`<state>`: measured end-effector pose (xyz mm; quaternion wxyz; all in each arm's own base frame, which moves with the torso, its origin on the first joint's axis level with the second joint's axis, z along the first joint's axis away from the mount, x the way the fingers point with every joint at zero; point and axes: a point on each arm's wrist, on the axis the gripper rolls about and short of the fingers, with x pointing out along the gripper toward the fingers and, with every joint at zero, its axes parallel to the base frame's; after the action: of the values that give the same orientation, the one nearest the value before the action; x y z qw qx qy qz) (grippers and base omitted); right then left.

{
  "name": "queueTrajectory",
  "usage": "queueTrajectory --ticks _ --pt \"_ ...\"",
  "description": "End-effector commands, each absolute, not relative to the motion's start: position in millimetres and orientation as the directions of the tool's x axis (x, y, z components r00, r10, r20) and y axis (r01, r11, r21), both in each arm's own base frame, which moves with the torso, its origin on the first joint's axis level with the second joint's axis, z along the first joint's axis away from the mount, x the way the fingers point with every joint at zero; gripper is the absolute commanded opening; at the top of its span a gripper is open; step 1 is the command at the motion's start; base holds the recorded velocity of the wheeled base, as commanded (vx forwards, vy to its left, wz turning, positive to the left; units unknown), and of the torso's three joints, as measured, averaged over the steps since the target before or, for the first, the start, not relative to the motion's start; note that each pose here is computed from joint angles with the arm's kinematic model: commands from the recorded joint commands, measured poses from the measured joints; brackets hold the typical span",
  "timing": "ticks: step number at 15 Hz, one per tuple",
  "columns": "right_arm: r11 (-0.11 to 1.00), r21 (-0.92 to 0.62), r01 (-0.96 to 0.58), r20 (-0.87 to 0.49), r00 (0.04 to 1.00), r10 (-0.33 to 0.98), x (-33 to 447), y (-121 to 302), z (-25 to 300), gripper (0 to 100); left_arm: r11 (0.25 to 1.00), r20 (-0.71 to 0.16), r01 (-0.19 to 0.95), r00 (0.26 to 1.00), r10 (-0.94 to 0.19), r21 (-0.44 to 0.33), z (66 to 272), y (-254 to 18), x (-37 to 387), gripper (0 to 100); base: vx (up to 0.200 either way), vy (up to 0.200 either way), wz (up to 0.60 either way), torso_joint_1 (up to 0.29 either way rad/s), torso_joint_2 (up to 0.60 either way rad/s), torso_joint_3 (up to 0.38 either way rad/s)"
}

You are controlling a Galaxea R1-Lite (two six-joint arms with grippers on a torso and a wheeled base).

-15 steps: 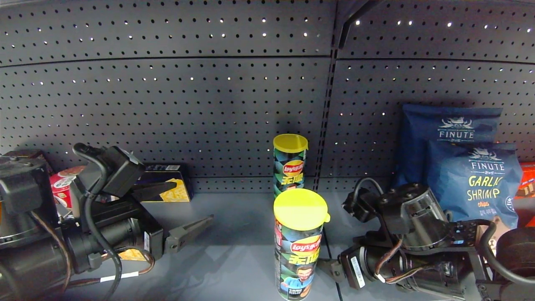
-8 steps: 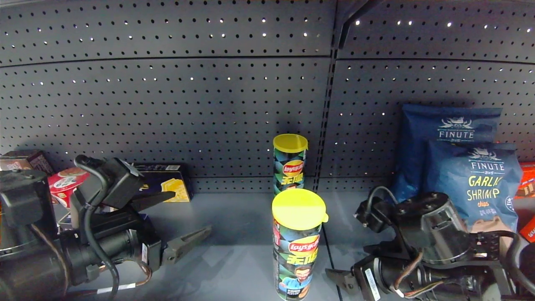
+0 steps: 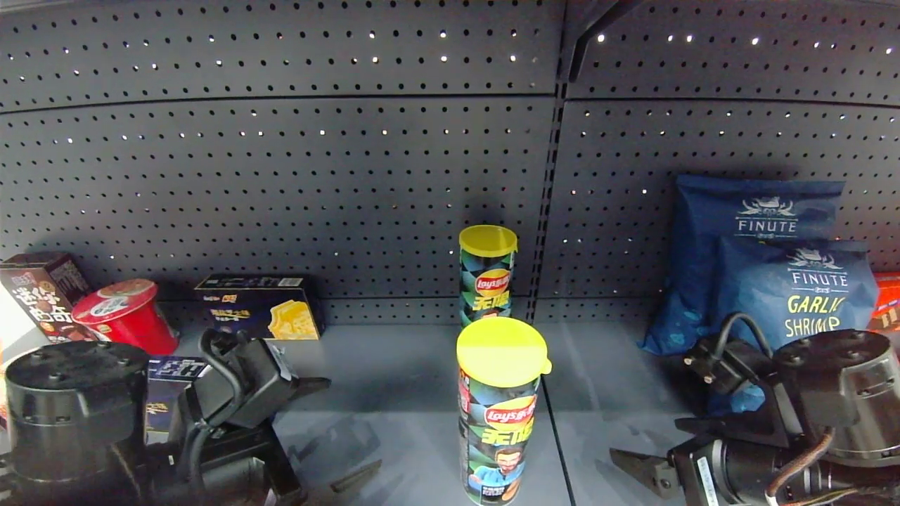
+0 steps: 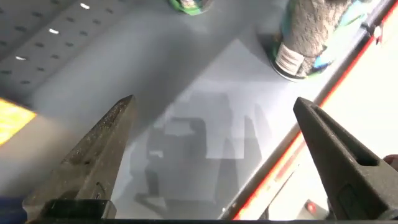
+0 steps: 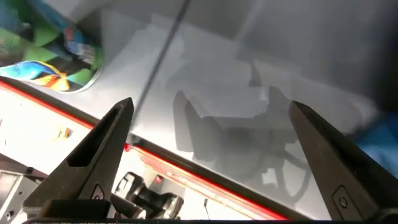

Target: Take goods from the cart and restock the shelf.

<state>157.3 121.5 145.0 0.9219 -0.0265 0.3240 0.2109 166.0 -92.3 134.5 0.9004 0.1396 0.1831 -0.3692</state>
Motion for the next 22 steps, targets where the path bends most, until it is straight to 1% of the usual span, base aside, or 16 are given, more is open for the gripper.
queueTrajectory --ticks 1,3,6,8,10,13,14,15,16,17,18,19,20,22 --pt "0.911 0.094 -0.402 -0.592 0.713 0.375 152 116 148 100 0.676 -0.463 0.729 0.638 -0.616 0.106 128 -101 175 100 0.0 0.0 0.0 0.0 0.0 0.0" --pt "0.911 0.094 -0.402 -0.584 0.719 0.377 153 116 150 100 0.678 -0.454 0.727 0.644 -0.616 0.111 132 -106 185 100 0.0 0.0 0.0 0.0 0.0 0.0" --pt "0.908 0.103 -0.406 -0.539 0.744 0.394 145 110 160 100 0.686 -0.441 0.717 0.658 -0.61 0.121 136 -104 182 100 0.0 0.0 0.0 0.0 0.0 0.0" --pt "0.906 0.12 -0.405 -0.472 0.78 0.411 133 99 174 100 0.699 -0.381 0.701 0.691 -0.614 0.143 150 -99 175 100 0.0 0.0 0.0 0.0 0.0 0.0" --pt "0.927 0.139 -0.347 -0.395 0.84 0.373 119 75 187 100 0.752 -0.285 0.638 0.762 -0.582 0.169 170 -85 162 100 0.0 0.0 0.0 0.0 0.0 0.0" --pt "0.965 0.157 -0.211 -0.324 0.912 0.252 101 43 191 100 0.832 -0.186 0.52 0.852 -0.49 0.192 191 -54 141 100 0.0 0.0 0.0 0.0 0.0 0.0" --pt "0.969 0.161 -0.189 -0.305 0.924 0.231 99 39 194 100 0.848 -0.159 0.492 0.87 -0.467 0.198 195 -48 137 100 0.0 0.0 0.0 0.0 0.0 0.0" --pt "0.975 0.165 -0.15 -0.282 0.94 0.192 97 33 197 100 0.875 -0.119 0.438 0.899 -0.422 0.207 201 -39 131 100 0.0 0.0 0.0 0.0 0.0 0.0" --pt "0.981 0.169 -0.101 -0.258 0.956 0.142 93 26 199 100 0.91 -0.07 0.352 0.936 -0.345 0.219 208 -29 121 100 0.0 0.0 0.0 0.0 0.0 0.0" --pt "0.982 0.176 -0.064 -0.231 0.967 0.104 86 20 200 100 0.937 -0.04 0.267 0.963 -0.265 0.223 212 -19 105 100 0.0 0.0 0.0 0.0 0.0 0.0" --pt "0.983 0.179 -0.032 -0.216 0.974 0.071 73 14 197 100 0.953 -0.031 0.206 0.978 -0.204 0.221 209 -12 84 100 0.0 0.0 0.0 0.0 0.0 0.0" --pt "0.984 0.178 -0.016 -0.222 0.973 0.056 62 10 188 100 0.964 -0.028 0.176 0.984 -0.174 0.201 202 -9 68 100 0.0 0.0 0.0 0.0 0.0 0.0" --pt "0.986 0.169 -0.005 -0.207 0.977 0.04 45 6 174 100 0.977 0.005 0.123 0.992 -0.125 0.174 188 -5 43 100 0.0 0.0 0.0 0.0 0.0 0.0" --pt "0.995 0.094 0.026 -0.196 0.981 -0.007 19 -1 157 100 0.988 0.035 0.066 0.997 -0.072 0.141 166 -1 17 100 0.0 0.0 0.0 0.0 0.0 0.0"
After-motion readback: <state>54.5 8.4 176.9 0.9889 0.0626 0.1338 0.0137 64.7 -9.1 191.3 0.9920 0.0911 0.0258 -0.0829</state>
